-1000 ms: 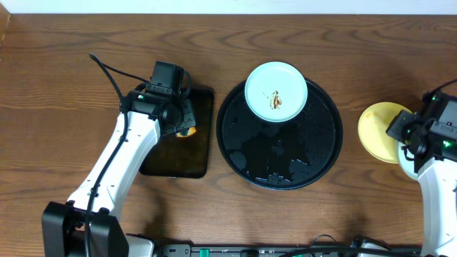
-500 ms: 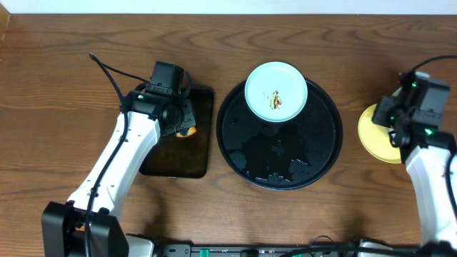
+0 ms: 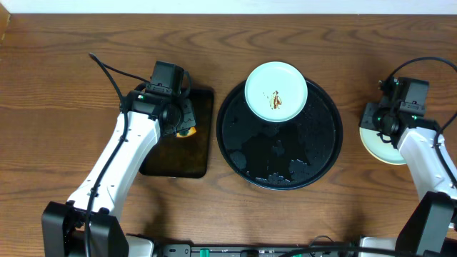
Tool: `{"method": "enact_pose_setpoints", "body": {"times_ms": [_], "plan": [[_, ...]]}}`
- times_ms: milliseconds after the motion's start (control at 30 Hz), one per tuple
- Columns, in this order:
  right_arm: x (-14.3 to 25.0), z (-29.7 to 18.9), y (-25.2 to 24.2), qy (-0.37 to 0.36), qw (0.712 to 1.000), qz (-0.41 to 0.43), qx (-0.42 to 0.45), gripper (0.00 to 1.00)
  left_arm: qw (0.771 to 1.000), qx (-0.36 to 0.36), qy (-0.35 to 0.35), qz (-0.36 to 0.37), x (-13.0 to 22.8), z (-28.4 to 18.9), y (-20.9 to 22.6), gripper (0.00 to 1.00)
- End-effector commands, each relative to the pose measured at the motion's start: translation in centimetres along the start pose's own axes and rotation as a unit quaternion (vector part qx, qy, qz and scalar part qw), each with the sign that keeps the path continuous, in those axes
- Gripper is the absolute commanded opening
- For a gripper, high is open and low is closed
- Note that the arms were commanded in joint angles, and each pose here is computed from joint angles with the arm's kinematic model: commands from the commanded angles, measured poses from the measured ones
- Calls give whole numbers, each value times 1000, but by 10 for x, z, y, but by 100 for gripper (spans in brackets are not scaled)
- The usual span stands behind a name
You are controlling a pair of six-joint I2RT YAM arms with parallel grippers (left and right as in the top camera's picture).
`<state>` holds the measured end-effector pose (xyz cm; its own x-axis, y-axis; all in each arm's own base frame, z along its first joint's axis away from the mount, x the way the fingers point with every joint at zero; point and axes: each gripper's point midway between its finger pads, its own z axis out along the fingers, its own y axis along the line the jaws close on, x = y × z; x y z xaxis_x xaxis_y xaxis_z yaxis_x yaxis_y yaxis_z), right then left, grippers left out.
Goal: Clean dirty plates on tray and stack at the side
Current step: 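Move right gripper to the rim of the remaining pale green plate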
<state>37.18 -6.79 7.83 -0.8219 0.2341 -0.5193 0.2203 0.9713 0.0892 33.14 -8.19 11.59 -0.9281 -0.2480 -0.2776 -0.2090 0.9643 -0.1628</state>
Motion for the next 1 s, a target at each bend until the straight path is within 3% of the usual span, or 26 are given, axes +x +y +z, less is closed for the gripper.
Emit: {"method": "enact_pose_setpoints", "body": {"times_ms": [0,167,367,600,733,967], "plan": [[-20,-22,27,-36,997,-10,-65,25,1000,-9,3,5,1,3,4,15],[-21,-52,67,-49,987,-28,-151,28,1000,-9,3,5,1,3,4,15],[-14,-78,108,-37,979,-79,-183,33,1000,-9,3,5,1,3,4,15],[-32,-103,154,-23,969,-125,-210,37,1000,-8,2,5,1,2,4,15],[-41,-95,171,-25,966,-140,-217,37,1000,-9,3,5,1,3,4,8],[-30,-41,181,11,970,-149,-192,39,1000,-9,2,5,1,3,4,8]]}}
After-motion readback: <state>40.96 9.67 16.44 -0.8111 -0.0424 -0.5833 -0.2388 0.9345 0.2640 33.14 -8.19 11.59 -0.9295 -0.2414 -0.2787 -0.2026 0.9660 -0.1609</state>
